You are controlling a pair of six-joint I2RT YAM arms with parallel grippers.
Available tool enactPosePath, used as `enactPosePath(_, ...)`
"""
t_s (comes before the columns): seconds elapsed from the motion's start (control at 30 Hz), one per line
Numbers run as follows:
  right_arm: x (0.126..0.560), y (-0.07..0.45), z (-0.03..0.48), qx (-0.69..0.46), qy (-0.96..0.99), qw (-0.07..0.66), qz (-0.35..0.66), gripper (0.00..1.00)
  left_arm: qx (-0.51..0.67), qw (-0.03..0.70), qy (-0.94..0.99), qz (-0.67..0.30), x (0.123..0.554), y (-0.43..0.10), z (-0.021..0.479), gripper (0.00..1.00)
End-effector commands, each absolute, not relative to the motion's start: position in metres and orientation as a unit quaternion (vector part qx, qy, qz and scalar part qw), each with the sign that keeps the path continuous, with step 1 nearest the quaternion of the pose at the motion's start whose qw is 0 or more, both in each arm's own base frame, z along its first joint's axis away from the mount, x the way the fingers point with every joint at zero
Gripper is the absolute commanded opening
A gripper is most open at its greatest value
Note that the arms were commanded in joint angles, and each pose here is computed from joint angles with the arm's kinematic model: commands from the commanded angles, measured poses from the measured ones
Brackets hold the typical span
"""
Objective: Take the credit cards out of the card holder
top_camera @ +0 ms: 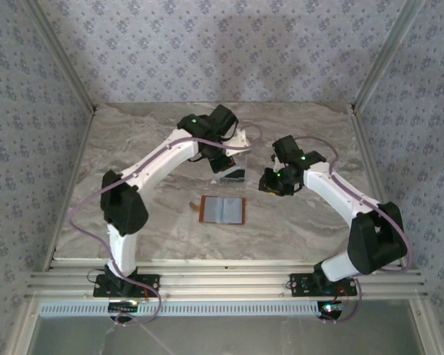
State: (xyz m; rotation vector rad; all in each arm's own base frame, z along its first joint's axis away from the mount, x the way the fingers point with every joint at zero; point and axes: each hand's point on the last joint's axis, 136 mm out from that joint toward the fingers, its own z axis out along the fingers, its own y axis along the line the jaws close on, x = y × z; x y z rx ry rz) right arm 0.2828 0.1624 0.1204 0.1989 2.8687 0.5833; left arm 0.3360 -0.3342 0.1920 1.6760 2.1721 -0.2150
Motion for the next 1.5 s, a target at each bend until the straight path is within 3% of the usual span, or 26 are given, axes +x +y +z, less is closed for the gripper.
enactPosePath(0.0,0.269,0.146,0.119,0.07,0.976,0.094,0.184,0.27,0.685,0.177,0.703,-0.072,0.333,-0.337,0.197,0.0)
enactPosePath(0.67,0.267,0.116,0.115,0.116,0.97,0.097,0.188,0.27,0.754,0.144,0.641,-0.007,0.392,-0.346,0.143,0.0)
enactPosePath(1.27,0.271,0.115,0.105,0.12,0.97,0.084,0.192,0.27,0.765,0.121,0.633,-0.01,0.398,-0.358,0.098,0.0)
enactPosePath(1.33,0.271,0.115,0.105,0.119,0.971,0.083,0.192,0.27,0.757,0.131,0.641,0.002,0.405,-0.36,0.098,0.04)
enactPosePath(1.47,0.272,0.116,0.106,0.117,0.97,0.086,0.194,0.27,0.747,0.161,0.645,0.016,0.418,-0.366,0.105,0.22)
